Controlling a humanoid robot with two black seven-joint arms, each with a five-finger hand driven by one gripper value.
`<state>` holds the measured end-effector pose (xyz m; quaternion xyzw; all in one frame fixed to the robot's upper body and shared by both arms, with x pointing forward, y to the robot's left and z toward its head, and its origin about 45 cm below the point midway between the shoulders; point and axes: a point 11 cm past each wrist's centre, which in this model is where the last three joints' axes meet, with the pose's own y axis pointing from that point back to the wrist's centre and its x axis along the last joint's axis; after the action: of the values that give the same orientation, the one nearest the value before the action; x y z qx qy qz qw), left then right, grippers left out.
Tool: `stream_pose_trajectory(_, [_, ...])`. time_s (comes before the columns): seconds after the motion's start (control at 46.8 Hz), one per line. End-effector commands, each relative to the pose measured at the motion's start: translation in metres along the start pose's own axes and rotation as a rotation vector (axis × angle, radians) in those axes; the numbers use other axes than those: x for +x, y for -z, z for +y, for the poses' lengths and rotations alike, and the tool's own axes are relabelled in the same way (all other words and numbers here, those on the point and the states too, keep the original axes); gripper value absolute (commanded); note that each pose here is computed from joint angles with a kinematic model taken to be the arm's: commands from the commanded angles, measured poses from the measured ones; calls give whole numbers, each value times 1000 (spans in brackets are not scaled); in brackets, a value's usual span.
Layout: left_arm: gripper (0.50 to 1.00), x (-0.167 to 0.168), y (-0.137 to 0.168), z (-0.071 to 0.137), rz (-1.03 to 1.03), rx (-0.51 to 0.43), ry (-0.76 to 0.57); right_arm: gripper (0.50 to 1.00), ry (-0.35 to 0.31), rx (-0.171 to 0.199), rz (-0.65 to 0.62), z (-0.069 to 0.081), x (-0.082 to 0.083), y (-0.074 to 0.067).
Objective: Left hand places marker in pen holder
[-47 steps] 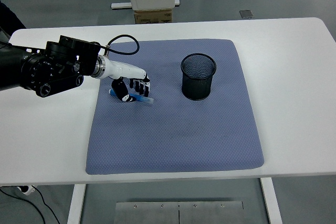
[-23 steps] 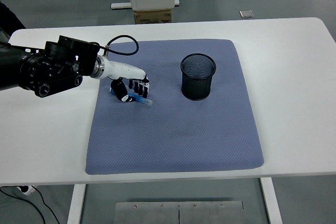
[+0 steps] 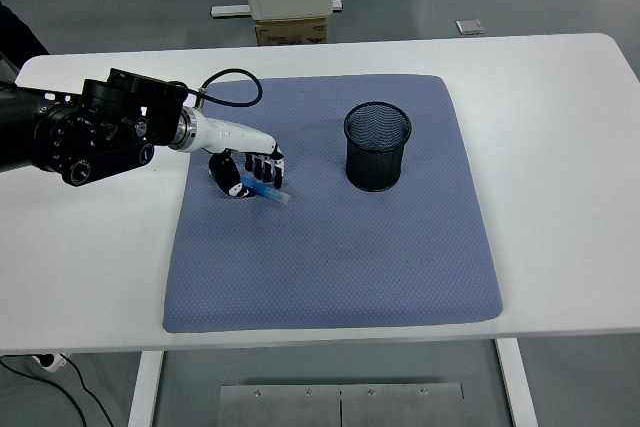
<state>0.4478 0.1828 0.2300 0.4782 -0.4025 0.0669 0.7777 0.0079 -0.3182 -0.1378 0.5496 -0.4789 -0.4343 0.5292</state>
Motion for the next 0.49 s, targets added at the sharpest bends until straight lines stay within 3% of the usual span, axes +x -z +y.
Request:
stream_pose_trajectory(0.0, [613, 0, 0, 0, 0, 1, -2, 1000, 0, 0, 0, 0, 0, 0])
stream_pose_trajectory(0.321, [517, 2, 1, 1, -2, 3, -4, 1000, 0, 0, 0, 0, 0, 0])
stream_pose_trajectory(0.47, [500, 2, 1, 2, -1, -1, -5, 1000, 0, 0, 0, 0, 0, 0])
